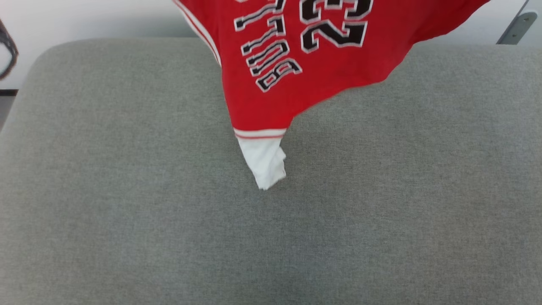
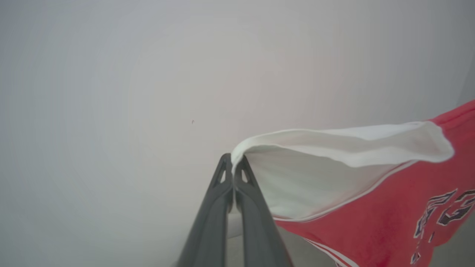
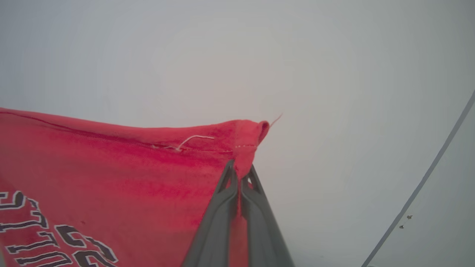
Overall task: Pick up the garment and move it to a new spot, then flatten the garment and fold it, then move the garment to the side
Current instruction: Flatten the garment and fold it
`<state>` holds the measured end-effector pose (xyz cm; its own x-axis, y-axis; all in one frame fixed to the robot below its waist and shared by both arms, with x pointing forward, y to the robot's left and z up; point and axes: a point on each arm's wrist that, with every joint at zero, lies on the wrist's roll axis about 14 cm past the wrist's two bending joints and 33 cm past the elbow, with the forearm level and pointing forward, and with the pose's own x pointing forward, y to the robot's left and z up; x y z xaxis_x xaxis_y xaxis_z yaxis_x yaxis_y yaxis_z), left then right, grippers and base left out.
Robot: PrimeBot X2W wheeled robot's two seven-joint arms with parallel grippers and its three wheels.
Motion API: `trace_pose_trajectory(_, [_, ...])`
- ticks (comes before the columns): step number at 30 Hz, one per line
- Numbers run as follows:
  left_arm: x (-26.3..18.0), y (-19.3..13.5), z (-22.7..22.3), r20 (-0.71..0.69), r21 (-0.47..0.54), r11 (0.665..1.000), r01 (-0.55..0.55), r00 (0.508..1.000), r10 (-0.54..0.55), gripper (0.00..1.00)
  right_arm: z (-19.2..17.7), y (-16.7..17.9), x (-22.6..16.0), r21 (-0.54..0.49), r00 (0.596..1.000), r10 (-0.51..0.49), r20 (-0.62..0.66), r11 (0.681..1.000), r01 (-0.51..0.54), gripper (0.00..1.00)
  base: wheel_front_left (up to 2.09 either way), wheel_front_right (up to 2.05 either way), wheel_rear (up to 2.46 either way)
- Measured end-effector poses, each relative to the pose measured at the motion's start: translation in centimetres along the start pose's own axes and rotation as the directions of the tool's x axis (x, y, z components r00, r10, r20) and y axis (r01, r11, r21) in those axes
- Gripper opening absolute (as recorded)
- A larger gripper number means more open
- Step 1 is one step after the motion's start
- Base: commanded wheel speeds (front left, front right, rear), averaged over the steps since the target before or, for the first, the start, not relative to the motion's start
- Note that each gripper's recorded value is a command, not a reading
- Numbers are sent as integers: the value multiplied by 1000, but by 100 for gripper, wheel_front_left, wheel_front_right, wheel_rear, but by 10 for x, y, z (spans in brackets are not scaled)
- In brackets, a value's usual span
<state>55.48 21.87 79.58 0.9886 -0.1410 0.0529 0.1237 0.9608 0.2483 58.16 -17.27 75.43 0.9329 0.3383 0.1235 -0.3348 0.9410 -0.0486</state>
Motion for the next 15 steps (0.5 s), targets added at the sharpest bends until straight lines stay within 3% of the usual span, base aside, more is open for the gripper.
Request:
trace_pose_trajectory(6, [22,-3,18,90,-11,1000,3,996,-2,0,-1,-10,8,16,998,-36,56,999,35,0,0,0,0])
trace_pose_trajectory(15, [83,-9,-4,122,-20,999,-32,992,34,0,-31,-15,51,8,993,-76,87,997,76,0,0,0,0])
